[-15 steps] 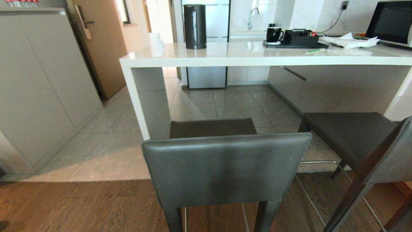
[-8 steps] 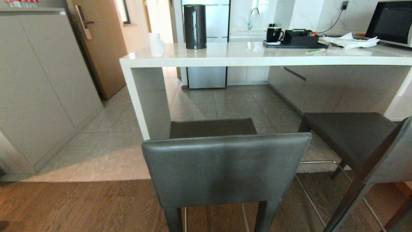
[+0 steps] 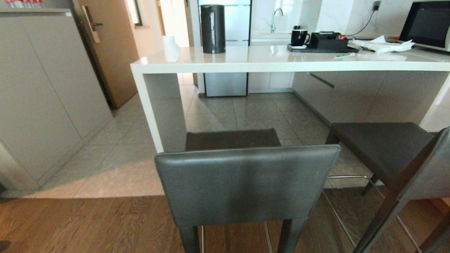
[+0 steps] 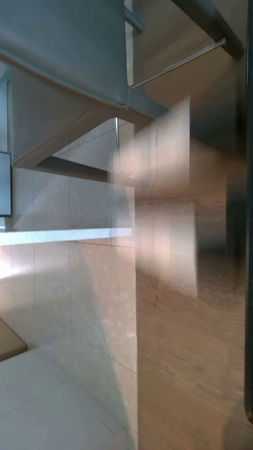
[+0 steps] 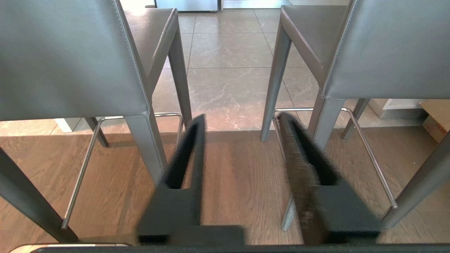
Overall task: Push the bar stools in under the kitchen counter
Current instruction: Push the gray chair back under the dining table
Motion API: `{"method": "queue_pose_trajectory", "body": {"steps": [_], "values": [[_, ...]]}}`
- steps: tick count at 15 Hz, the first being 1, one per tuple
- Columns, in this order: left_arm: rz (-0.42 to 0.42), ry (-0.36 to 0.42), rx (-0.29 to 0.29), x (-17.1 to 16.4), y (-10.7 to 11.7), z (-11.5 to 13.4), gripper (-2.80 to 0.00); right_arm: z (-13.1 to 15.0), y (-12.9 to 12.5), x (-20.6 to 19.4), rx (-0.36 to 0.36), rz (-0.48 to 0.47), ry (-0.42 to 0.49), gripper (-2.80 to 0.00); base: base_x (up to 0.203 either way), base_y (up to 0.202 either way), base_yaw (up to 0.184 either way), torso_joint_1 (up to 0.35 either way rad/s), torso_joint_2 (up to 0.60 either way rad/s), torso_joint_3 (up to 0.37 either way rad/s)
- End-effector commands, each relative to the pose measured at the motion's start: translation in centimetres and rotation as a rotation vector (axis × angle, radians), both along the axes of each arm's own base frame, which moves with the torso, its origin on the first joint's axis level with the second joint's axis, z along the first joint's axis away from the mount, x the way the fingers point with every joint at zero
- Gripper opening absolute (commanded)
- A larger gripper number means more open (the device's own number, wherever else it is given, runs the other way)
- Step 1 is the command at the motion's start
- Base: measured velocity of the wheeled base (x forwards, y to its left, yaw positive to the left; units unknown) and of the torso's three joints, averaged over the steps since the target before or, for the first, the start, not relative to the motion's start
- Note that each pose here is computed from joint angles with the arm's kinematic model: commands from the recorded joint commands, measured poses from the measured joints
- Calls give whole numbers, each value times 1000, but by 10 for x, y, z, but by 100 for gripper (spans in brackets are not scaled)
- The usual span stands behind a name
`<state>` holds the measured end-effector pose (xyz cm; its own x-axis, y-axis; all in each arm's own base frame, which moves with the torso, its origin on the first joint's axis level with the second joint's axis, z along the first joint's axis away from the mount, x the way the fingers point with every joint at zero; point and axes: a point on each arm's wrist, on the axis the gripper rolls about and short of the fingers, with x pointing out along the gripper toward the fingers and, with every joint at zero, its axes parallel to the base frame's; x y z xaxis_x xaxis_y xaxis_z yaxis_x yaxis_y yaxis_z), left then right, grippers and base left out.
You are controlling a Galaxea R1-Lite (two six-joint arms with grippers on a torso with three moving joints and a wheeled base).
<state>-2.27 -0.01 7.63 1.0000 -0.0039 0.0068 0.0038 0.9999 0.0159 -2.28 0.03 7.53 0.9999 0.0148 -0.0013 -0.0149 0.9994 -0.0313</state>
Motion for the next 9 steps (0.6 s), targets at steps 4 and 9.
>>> {"method": "queue_pose_trajectory", "body": {"steps": [4,9], "values": [[6,1,-30,0,0,-1,-280,0,0,0,1,-1,0,-280,0,0,0,0,0,0],[5,2,-31,0,0,-1,-280,0,0,0,1,1,0,-280,0,0,0,0,0,0]]}}
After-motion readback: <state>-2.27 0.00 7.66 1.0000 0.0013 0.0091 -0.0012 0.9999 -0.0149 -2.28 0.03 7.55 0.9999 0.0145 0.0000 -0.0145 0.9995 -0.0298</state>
